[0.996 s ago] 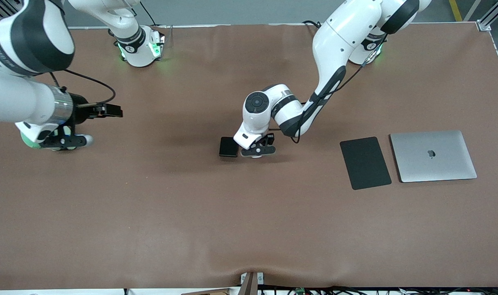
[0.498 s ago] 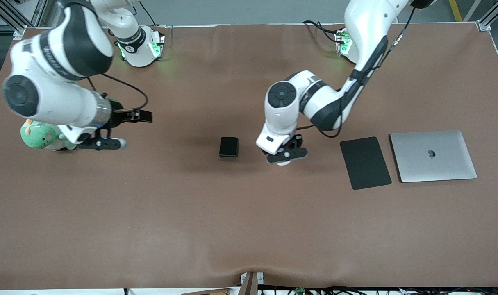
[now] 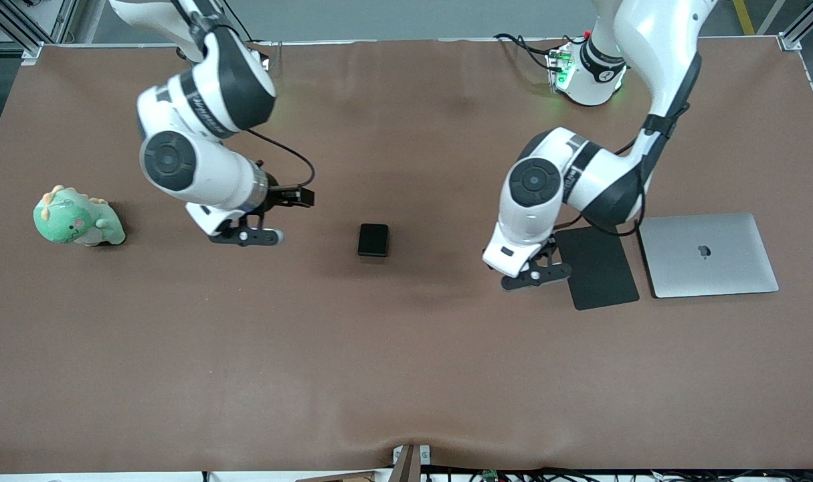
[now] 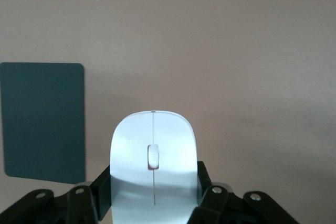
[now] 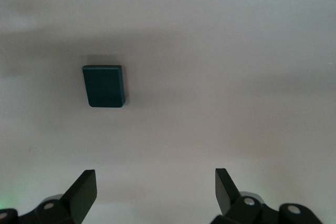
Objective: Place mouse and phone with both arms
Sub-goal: 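Carry the mouse to the pad while the right gripper grasps the phone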
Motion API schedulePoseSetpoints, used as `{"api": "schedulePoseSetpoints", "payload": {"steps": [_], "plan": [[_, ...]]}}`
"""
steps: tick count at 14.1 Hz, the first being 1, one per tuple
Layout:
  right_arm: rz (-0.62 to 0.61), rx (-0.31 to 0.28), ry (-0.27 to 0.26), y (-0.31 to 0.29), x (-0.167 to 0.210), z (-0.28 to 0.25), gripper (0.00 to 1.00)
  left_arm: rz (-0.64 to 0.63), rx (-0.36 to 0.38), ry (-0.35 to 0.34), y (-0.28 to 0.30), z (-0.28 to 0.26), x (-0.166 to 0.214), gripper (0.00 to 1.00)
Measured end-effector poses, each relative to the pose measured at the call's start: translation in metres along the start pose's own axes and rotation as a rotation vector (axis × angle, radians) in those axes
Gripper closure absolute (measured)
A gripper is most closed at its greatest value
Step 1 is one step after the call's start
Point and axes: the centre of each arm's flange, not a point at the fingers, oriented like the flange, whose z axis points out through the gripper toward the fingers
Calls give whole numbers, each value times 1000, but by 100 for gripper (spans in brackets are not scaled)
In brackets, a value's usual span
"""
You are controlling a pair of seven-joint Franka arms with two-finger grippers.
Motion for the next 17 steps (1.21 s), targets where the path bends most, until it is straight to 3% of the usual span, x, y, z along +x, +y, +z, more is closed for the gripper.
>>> {"api": "schedulePoseSetpoints", "payload": {"steps": [6, 17], "plan": [[-41, -8, 34, -44, 7, 53, 0, 51, -6, -72, -98, 20, 34, 39], [-59, 7, 134, -96, 28, 161, 0, 186, 20, -164, -215, 60, 45, 39]]}}
